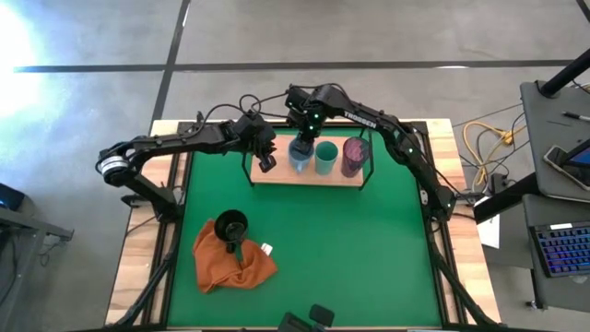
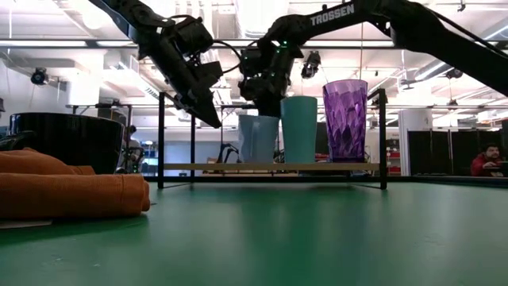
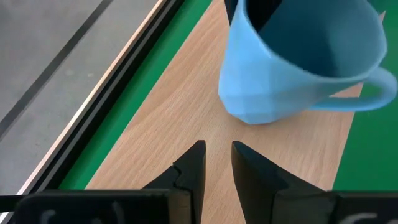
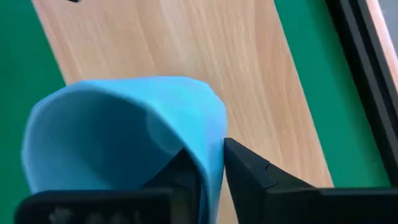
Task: Stack small to large cups/mugs on shelf
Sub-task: Put the blue mug on the shelf
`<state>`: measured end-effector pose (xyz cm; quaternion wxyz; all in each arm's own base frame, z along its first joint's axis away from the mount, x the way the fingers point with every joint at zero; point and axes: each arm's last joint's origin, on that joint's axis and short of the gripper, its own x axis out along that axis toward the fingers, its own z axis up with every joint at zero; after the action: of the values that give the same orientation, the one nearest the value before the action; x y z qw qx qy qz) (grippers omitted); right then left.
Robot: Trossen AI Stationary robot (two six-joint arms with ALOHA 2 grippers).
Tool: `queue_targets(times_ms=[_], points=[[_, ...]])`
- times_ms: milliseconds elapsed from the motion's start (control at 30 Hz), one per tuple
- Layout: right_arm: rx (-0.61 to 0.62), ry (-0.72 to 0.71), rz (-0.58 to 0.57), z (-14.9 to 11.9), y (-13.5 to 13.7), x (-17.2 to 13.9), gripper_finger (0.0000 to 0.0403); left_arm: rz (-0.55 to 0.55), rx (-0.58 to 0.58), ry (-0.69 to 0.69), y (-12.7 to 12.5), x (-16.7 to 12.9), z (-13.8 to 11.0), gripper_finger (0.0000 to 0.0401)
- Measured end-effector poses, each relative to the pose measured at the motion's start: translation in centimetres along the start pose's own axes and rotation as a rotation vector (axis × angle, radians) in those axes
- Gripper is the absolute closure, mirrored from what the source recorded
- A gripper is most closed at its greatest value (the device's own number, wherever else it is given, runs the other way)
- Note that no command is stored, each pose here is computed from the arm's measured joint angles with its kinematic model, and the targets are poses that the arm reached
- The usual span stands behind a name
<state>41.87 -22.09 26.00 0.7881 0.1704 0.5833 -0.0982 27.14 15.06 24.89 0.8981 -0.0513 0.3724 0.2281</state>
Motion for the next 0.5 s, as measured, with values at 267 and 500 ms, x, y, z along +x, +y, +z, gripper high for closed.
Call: queue_targets(times_ms=[267, 500], points=[[-0.007, 0.0, 0.021, 0.04, 0.54, 0.1, 0.0305, 0.0, 0.0, 0.001, 0.0, 0.02, -0.04, 0.0338], [-0.014, -0.016, 0.061, 0.2, 0.67, 0.13, 0.0302, -0.002, 0.0, 0.007, -0.03, 0.02, -0.1, 0.0338]])
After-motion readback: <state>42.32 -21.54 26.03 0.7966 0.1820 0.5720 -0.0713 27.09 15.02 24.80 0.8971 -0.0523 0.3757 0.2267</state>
